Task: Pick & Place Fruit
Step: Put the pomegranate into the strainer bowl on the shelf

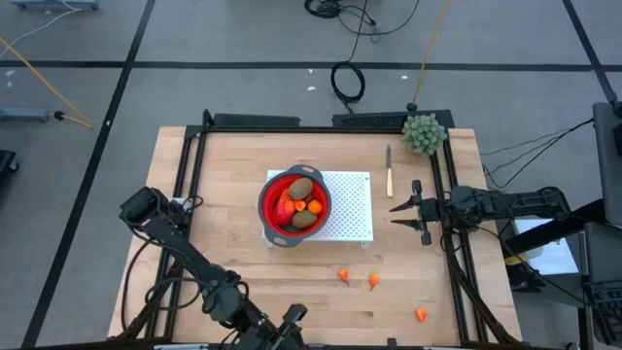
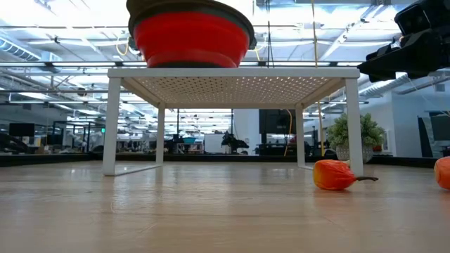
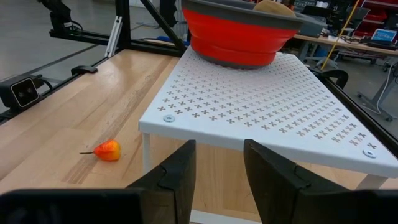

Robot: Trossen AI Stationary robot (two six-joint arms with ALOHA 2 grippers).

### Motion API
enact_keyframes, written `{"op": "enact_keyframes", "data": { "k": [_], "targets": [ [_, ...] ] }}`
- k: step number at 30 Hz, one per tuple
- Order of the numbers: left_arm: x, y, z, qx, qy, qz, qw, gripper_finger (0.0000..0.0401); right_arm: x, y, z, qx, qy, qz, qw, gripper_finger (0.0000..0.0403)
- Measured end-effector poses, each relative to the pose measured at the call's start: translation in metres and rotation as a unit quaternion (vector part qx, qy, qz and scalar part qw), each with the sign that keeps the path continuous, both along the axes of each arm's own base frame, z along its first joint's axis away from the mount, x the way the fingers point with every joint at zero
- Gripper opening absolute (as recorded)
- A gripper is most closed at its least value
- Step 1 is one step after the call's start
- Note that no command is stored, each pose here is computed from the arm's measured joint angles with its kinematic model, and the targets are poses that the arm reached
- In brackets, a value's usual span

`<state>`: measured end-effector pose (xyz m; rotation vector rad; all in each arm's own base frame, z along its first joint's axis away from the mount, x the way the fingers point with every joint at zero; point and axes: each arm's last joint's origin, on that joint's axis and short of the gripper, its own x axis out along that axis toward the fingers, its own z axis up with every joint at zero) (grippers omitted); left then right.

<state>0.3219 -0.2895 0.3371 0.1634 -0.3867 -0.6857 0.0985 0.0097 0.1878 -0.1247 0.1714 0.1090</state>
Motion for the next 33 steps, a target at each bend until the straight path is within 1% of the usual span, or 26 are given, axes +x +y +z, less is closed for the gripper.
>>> {"op": "enact_keyframes", "data": {
  "k": [3, 5, 6, 9, 11, 13, 15, 17, 19, 22, 24, 27, 29, 33],
  "targets": [
    [0.000, 0.000, -0.001, 0.002, 0.004, 0.000, 1.000, 0.0214, 0.000, 0.000, 0.000, 0.000, 0.000, 0.000, 1.000, 0.0130],
    [0.001, -0.001, -0.006, 0.020, 0.026, 0.003, 0.999, 0.0214, 0.000, 0.000, 0.000, 0.000, 0.000, 0.000, 1.000, 0.0130],
    [0.003, 0.000, -0.010, 0.034, 0.042, 0.013, 0.998, 0.0214, 0.000, 0.000, 0.000, 0.000, 0.000, 0.000, 1.000, 0.0130],
    [0.007, 0.001, -0.026, 0.082, 0.108, 0.071, 0.988, 0.0214, 0.000, 0.000, 0.000, 0.000, 0.000, 0.000, 1.000, 0.0130],
    [0.008, 0.005, -0.036, 0.109, 0.154, 0.128, 0.974, 0.0214, 0.000, 0.000, 0.000, 0.000, 0.000, 0.000, 1.000, 0.0130],
    [0.009, 0.009, -0.047, 0.130, 0.203, 0.190, 0.952, 0.0214, 0.000, 0.000, 0.000, 0.000, 0.000, 0.000, 1.000, 0.0130],
    [0.008, 0.014, -0.057, 0.140, 0.243, 0.252, 0.926, 0.0214, 0.000, 0.000, 0.000, 0.000, 0.000, 0.000, 1.000, 0.0130],
    [0.006, 0.019, -0.064, 0.145, 0.269, 0.310, 0.900, 0.0214, 0.000, 0.000, 0.000, 0.000, 0.000, 0.000, 1.000, 0.0130],
    [0.005, 0.024, -0.069, 0.154, 0.281, 0.356, 0.878, 0.0214, 0.000, 0.000, 0.000, 0.000, 0.000, 0.000, 1.000, 0.0130],
    [0.000, 0.029, -0.069, 0.178, 0.275, 0.415, 0.849, 0.0214, 0.000, 0.000, 0.000, 0.000, 0.000, 0.000, 1.000, 0.0130],
    [-0.003, 0.032, -0.063, 0.183, 0.259, 0.452, 0.834, 0.0214, 0.000, 0.000, 0.000, 0.000, 0.000, 0.000, 1.000, 0.0130],
    [-0.010, 0.038, -0.051, 0.203, 0.228, 0.514, 0.802, 0.0214, 0.000, 0.000, 0.000, 0.000, 0.000, 0.000, 1.000, 0.0130],
    [-0.014, 0.043, -0.043, 0.219, 0.206, 0.557, 0.774, 0.0214, 0.000, 0.000, 0.000, 0.000, 0.000, 0.000, 1.000, 0.0130],
    [-0.018, 0.056, -0.028, 0.239, 0.176, 0.638, 0.710, 0.0214, 0.000, 0.000, 0.000, -0.001, 0.000, 0.000, 1.000, 0.0130]
  ]
}}
